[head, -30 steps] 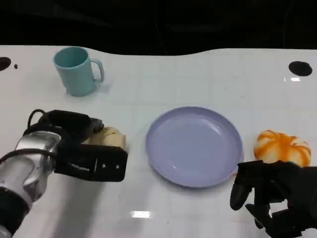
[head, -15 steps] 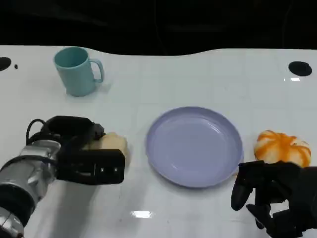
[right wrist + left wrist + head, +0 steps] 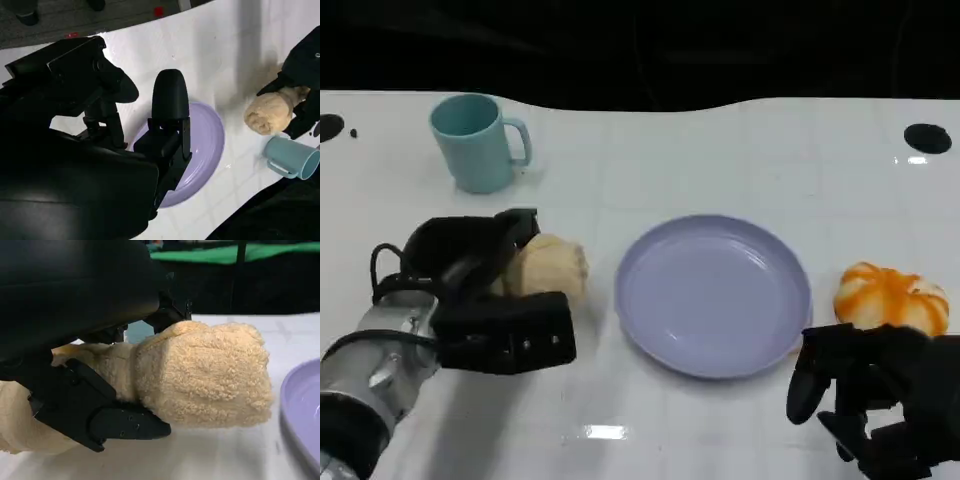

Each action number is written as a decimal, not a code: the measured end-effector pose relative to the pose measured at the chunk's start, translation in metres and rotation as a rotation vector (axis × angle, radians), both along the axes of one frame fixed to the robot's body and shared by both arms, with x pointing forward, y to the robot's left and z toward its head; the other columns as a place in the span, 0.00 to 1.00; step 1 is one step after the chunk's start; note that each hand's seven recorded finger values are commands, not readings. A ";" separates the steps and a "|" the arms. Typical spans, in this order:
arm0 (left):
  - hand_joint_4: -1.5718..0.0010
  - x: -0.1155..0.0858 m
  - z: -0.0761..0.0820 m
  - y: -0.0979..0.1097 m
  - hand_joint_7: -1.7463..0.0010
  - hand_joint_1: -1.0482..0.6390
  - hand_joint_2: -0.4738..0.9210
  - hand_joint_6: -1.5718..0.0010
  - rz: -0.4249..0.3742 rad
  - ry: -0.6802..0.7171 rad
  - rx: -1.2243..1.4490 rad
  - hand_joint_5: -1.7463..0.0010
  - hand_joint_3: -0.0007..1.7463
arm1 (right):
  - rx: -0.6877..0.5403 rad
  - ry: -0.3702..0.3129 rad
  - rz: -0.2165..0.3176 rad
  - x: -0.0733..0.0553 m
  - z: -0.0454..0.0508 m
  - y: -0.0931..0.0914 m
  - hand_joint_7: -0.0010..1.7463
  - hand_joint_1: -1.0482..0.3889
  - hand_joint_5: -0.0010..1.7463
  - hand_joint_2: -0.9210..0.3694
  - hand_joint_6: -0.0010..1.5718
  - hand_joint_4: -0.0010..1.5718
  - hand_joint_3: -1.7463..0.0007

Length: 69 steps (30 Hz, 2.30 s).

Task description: Grasp the towel on the left side of the plate with the left hand and place it into the plate.

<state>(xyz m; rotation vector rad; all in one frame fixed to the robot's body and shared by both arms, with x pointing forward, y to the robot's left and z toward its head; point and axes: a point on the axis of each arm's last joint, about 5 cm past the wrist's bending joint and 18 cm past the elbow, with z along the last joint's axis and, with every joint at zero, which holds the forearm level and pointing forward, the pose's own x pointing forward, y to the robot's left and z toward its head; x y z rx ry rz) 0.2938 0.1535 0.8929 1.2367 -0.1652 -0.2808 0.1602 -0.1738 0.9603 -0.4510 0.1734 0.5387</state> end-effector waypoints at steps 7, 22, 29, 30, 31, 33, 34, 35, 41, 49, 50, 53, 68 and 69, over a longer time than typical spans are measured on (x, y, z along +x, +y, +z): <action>0.44 -0.003 0.017 -0.013 0.00 0.48 0.75 0.62 -0.041 -0.096 -0.112 0.00 0.54 | 0.000 0.000 -0.001 0.000 0.0003 0.000 0.83 0.75 0.98 0.26 0.43 0.44 0.39; 0.43 -0.013 0.038 -0.077 0.00 0.49 0.71 0.60 -0.253 -0.105 -0.180 0.00 0.50 | -0.001 0.003 -0.002 0.000 0.0003 0.000 0.83 0.74 0.97 0.27 0.43 0.44 0.39; 0.45 -0.020 0.040 -0.107 0.05 0.50 0.74 0.60 -0.337 -0.080 -0.163 0.00 0.47 | 0.001 0.000 0.000 0.000 0.0009 0.000 0.83 0.74 0.97 0.27 0.43 0.44 0.39; 0.49 -0.020 0.040 -0.110 0.14 0.50 0.78 0.58 -0.352 -0.070 -0.154 0.00 0.44 | 0.001 -0.001 0.001 -0.001 0.0011 0.000 0.83 0.74 0.97 0.26 0.43 0.44 0.39; 0.54 -0.021 0.041 -0.111 0.39 0.49 0.86 0.54 -0.364 -0.056 -0.146 0.11 0.33 | 0.001 -0.001 0.000 -0.001 0.0011 0.000 0.83 0.74 0.97 0.26 0.43 0.44 0.39; 0.57 -0.020 0.043 -0.114 0.62 0.48 0.95 0.47 -0.381 -0.013 -0.139 0.20 0.20 | 0.001 -0.002 0.001 -0.001 0.0013 0.000 0.83 0.74 0.97 0.27 0.43 0.44 0.39; 0.63 -0.020 0.044 -0.115 0.77 0.46 0.98 0.55 -0.386 0.006 -0.140 0.30 0.14 | 0.001 -0.004 0.002 -0.001 0.0017 0.001 0.83 0.74 0.97 0.27 0.43 0.44 0.39; 0.65 -0.020 0.044 -0.116 0.84 0.45 0.99 0.58 -0.392 0.024 -0.137 0.35 0.11 | 0.002 -0.006 0.003 -0.001 0.0020 0.001 0.83 0.74 0.97 0.27 0.43 0.45 0.39; 0.81 -0.022 0.048 -0.119 1.00 0.35 1.00 0.74 -0.414 0.098 -0.059 0.72 0.06 | 0.002 -0.009 0.002 -0.001 0.0029 0.000 0.82 0.74 0.97 0.27 0.43 0.44 0.39; 0.85 -0.022 0.052 -0.113 1.00 0.26 1.00 0.79 -0.432 0.124 0.020 0.76 0.07 | -0.002 0.000 -0.004 0.000 0.0006 -0.002 0.82 0.74 0.96 0.26 0.43 0.45 0.40; 0.85 -0.022 0.054 -0.111 1.00 0.26 1.00 0.79 -0.433 0.120 0.026 0.75 0.07 | -0.003 0.002 -0.005 0.000 0.0006 -0.002 0.82 0.74 0.96 0.26 0.43 0.44 0.40; 0.85 -0.022 0.057 -0.108 1.00 0.26 1.00 0.79 -0.435 0.116 0.038 0.75 0.07 | -0.003 0.005 -0.007 0.000 0.0005 -0.002 0.82 0.75 0.97 0.26 0.43 0.44 0.40; 0.68 -0.039 0.076 -0.058 0.94 0.40 1.00 0.63 -0.435 0.155 -0.203 0.60 0.13 | 0.001 -0.006 0.000 0.002 0.0017 -0.001 0.83 0.74 0.98 0.27 0.43 0.44 0.39; 0.67 -0.045 0.078 -0.051 0.93 0.41 1.00 0.62 -0.439 0.178 -0.276 0.59 0.13 | 0.003 -0.008 -0.001 0.002 0.0018 -0.001 0.83 0.74 0.98 0.27 0.43 0.44 0.39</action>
